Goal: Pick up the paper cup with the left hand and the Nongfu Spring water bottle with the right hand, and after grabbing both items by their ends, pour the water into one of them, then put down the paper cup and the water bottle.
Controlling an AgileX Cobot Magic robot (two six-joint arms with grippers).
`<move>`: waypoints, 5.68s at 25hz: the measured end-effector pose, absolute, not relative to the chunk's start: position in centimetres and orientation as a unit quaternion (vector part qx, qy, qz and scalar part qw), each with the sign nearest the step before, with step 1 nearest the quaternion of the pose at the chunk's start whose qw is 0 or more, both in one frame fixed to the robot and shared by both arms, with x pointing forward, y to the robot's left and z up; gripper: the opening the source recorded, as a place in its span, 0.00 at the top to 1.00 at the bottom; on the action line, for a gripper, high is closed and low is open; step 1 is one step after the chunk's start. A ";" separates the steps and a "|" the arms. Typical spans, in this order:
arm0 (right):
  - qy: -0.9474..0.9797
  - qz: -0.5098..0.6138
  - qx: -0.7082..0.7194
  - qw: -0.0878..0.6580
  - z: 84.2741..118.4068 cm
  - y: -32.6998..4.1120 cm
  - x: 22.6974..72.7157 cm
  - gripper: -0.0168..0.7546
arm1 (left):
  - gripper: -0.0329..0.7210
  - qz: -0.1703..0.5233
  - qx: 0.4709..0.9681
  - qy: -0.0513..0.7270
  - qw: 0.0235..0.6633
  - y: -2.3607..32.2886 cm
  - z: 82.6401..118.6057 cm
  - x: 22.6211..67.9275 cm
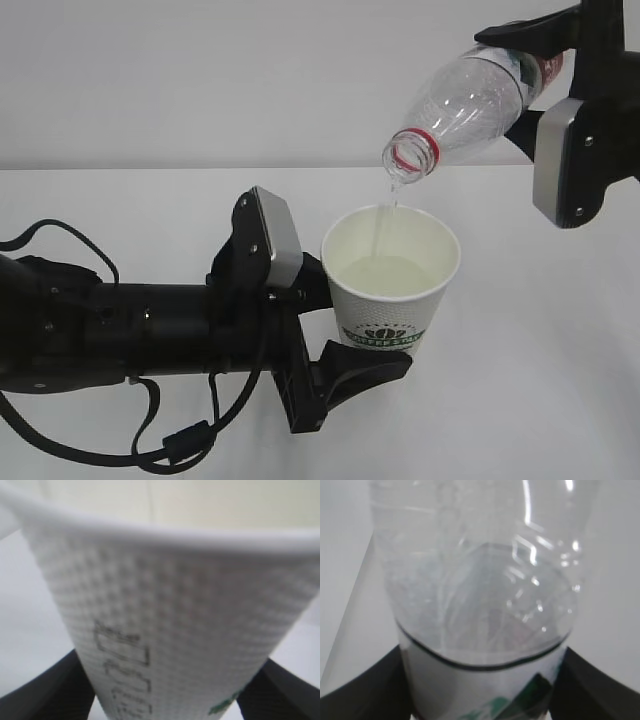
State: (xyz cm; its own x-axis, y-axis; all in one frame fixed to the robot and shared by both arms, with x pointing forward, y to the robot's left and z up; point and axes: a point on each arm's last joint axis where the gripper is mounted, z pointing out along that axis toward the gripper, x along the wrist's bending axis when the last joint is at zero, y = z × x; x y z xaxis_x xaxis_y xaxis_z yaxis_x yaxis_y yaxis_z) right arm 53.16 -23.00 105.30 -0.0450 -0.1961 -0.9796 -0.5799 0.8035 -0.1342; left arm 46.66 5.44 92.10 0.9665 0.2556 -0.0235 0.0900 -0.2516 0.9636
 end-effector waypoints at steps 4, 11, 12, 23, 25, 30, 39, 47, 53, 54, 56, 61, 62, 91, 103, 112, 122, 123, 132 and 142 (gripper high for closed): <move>0.707 0.151 -0.274 0.634 105.3 -23.0 53.2 0.29 | 0.17 0.069 0.788 0.110 0.602 5.4 92.1 46.7; 0.706 0.151 -0.276 0.635 105.3 -23.0 53.2 0.29 | 0.17 0.069 0.788 0.110 0.602 5.4 92.1 46.7; 0.706 0.151 -0.276 0.635 105.3 -23.0 53.2 0.29 | 0.17 0.069 0.788 0.110 0.602 5.4 92.1 46.7; 0.704 0.147 -0.279 0.637 105.4 -23.0 53.1 0.29 | 0.17 0.069 0.788 0.110 0.602 5.4 92.1 46.7; 0.704 0.147 -0.279 0.637 105.4 -23.0 53.1 0.29 | 0.17 0.069 0.788 0.110 0.602 5.4 92.1 46.7; 0.704 0.147 -0.277 0.637 105.4 -23.0 53.1 0.29 | 0.17 0.069 0.788 0.110 0.602 5.4 92.1 46.7; 0.703 0.147 -0.273 0.639 105.4 -23.1 53.2 0.29 | 0.17 0.069 0.788 0.110 0.602 5.4 92.1 46.7; 0.700 0.147 -0.276 0.642 105.5 -23.0 53.2 0.29 | 0.17 0.069 0.788 0.110 0.602 5.4 92.1 46.7; 0.697 0.147 -0.277 0.645 105.6 -23.0 53.2 0.29 | 0.17 0.069 0.788 0.110 0.602 5.4 92.1 46.7; 0.697 0.147 -0.278 0.645 105.6 -23.0 53.2 0.29 | 0.17 0.069 0.788 0.110 0.602 5.4 92.1 46.7; 0.696 0.148 -0.277 0.646 105.6 -23.0 53.2 0.29 | 0.17 0.069 0.788 0.110 0.602 5.4 92.1 46.7; 0.696 0.147 -0.278 0.646 105.6 -23.0 53.2 0.29 | 0.17 0.069 0.788 0.110 0.602 5.4 92.1 46.7; 0.696 0.147 -0.277 0.646 105.6 -23.0 53.2 0.29 | 0.17 0.069 0.788 0.110 0.602 5.4 92.1 46.7; 0.691 0.143 -0.281 0.650 105.7 -23.0 53.2 0.29 | 0.17 0.068 0.788 0.110 0.601 5.4 92.0 46.7; 0.691 0.143 -0.280 0.651 105.7 -23.0 53.2 0.29 | 0.17 0.071 0.783 0.116 0.607 5.4 92.2 46.8; 0.691 0.143 -0.280 0.651 105.7 -23.0 53.2 0.29 | 0.17 0.071 0.781 0.117 0.609 5.4 92.2 46.8; 0.691 0.143 -0.280 0.651 105.7 -23.0 53.2 0.29 | 0.17 0.071 0.781 0.117 0.609 5.4 92.2 46.8; 0.691 0.143 -0.279 0.651 105.7 -23.0 53.2 0.29 | 0.17 0.071 0.781 0.117 0.609 5.4 92.2 46.8; 0.698 0.161 -0.259 0.648 105.7 -23.0 53.2 0.29 | 0.17 0.071 0.781 0.117 0.609 5.4 92.2 46.8; 0.708 0.194 -0.225 0.640 105.8 -23.0 53.2 0.29 | 0.17 0.072 0.785 0.119 0.603 5.5 92.1 46.8</move>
State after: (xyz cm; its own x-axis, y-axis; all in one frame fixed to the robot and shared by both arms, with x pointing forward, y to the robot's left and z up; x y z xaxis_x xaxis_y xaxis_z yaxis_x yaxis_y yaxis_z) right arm 53.18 -22.99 105.76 -0.0792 -0.0699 -0.9944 -0.5674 0.8233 -0.0127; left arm 46.81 5.47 92.11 0.9612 0.2743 -0.0310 0.1006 -0.2435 0.9647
